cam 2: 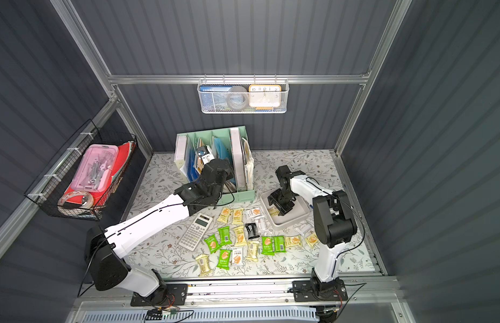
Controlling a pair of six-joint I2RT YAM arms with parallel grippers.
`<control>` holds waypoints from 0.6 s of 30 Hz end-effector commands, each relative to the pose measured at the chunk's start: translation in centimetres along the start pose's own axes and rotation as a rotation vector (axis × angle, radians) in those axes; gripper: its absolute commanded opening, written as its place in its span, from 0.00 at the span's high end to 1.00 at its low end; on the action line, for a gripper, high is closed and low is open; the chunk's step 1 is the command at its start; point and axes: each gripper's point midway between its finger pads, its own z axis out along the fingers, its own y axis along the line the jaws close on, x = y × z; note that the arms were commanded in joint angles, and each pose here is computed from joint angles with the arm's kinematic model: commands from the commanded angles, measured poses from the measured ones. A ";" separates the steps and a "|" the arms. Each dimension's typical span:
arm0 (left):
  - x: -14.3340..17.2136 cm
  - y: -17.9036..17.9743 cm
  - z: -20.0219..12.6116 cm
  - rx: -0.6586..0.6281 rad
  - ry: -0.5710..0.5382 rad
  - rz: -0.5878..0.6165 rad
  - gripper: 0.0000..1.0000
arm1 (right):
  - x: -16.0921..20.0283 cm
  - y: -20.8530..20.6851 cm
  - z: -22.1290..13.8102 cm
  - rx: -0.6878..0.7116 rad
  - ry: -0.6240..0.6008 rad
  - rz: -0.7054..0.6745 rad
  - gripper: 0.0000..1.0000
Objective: Take the cookies out of the storage box
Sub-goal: Pick up the cookie from the storage box.
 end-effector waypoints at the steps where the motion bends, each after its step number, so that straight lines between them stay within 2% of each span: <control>1: -0.6 1.2 -0.7 -0.022 -0.004 0.004 0.40 | 0.0 -0.7 1.2 0.041 0.014 0.073 0.36; 6: -0.9 1.7 -1.0 -0.037 -0.010 0.001 0.40 | 0.0 -1.4 2.1 0.092 0.024 0.104 0.40; 8: -0.9 1.9 -1.1 -0.039 -0.012 -0.001 0.40 | -0.8 -1.6 2.3 0.105 -0.014 0.105 0.41; 18: -1.4 2.7 -1.7 -0.066 -0.019 0.001 0.41 | -1.8 -0.9 3.3 0.119 -0.034 0.084 0.45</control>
